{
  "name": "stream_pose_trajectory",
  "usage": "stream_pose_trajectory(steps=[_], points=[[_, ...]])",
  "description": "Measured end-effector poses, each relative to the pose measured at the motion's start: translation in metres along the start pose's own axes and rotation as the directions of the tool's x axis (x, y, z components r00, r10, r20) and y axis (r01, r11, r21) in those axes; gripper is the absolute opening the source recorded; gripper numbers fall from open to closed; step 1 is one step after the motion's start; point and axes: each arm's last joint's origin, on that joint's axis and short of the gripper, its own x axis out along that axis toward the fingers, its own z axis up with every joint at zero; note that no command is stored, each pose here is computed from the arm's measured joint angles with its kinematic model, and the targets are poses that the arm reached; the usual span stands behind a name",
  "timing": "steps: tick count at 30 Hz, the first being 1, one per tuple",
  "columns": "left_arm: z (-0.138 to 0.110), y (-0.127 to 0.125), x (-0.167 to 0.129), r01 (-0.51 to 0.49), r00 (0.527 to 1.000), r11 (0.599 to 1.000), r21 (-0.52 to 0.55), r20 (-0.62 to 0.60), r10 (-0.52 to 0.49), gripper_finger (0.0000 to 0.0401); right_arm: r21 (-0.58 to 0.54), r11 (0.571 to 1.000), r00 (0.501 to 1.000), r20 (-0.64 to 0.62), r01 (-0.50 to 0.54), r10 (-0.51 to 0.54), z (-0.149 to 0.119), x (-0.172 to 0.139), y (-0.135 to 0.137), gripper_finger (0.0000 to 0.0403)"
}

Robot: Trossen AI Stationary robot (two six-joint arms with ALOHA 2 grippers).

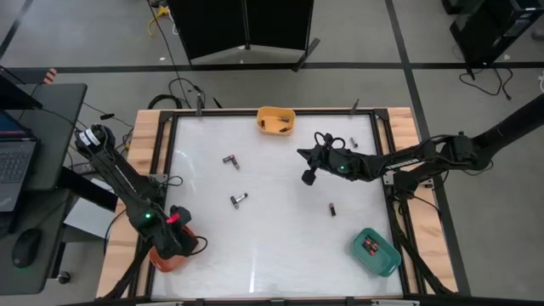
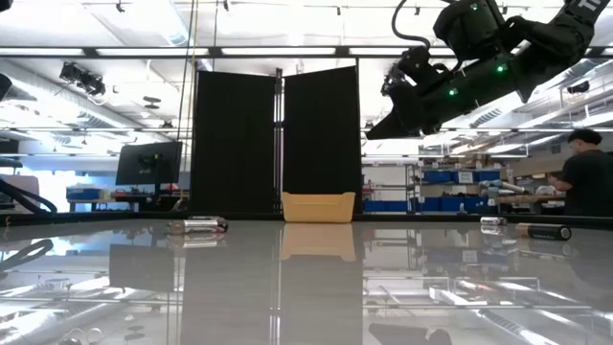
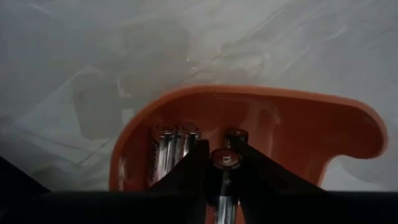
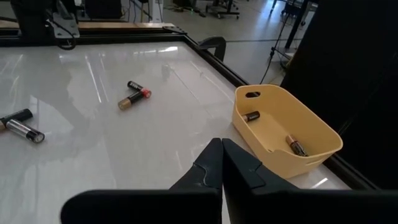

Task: Sort batteries
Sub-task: Put the silver battery into the orange bin, then put the black-brown battery into the yellow bin

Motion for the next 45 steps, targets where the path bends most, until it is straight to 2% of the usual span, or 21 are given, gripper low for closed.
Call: stream_pose_trajectory(steps=[5, 13, 23, 27, 30, 34, 38, 41, 45], points=[[0.000, 0.000, 0.000, -0.001, 1.000, 1.000, 0.001, 0.002, 0.001, 0.0087, -0.001, 1.000, 1.000, 0.000, 0.000, 0.000, 0.000, 0.000, 0.000, 0.0009], [0.000, 0.000, 0.003, -0.023, 1.000, 1.000, 0.019, 0.009, 0.023, 0.0088, -0.003, 1.000, 1.000, 0.000, 0.000, 0.000, 0.000, 0.000, 0.000, 0.0009], [-0.002, -0.008, -0.008, -0.037, 0.999, 0.995, 0.094, -0.015, 0.038, 0.0070, -0.013, 1.000, 1.000, 0.001, 0.000, 0.000, 0.000, 0.000, 0.000, 0.0009], [0.004, -0.015, -0.026, -0.072, 0.997, 0.987, 0.142, 0.006, 0.072, 0.0035, -0.014, 1.000, 1.000, 0.014, 0.000, 0.000, 0.002, 0.000, 0.000, 0.0009], [0.016, -0.021, -0.041, -0.062, 0.998, 0.981, 0.181, 0.022, 0.059, 0.0008, -0.020, 1.000, 1.000, 0.019, 0.000, 0.000, 0.002, 0.000, 0.000, 0.0009], [0.043, -0.026, -0.058, -0.035, 0.998, 0.980, 0.194, 0.051, 0.026, 0.0009, -0.012, 0.998, 0.998, 0.021, -0.056, 0.056, 0.002, 0.000, 0.002, 0.0009], [0.075, -0.028, -0.068, -0.028, 0.994, 0.959, 0.281, 0.106, -0.002, 0.0004, 0.011, 0.994, 0.994, 0.022, -0.109, 0.109, 0.002, 0.000, 0.003, 0.0009], [0.102, -0.029, -0.073, -0.051, 0.991, 0.916, 0.398, 0.133, -0.003, 0.0004, 0.012, 0.994, 0.994, 0.022, -0.110, 0.110, 0.002, 0.000, 0.003, 0.0009], [0.138, -0.030, -0.076, -0.101, 0.984, 0.824, 0.558, 0.180, -0.002, 0.0004, 0.012, 0.994, 0.994, 0.020, -0.110, 0.110, 0.002, 0.000, 0.003, 0.0009]])
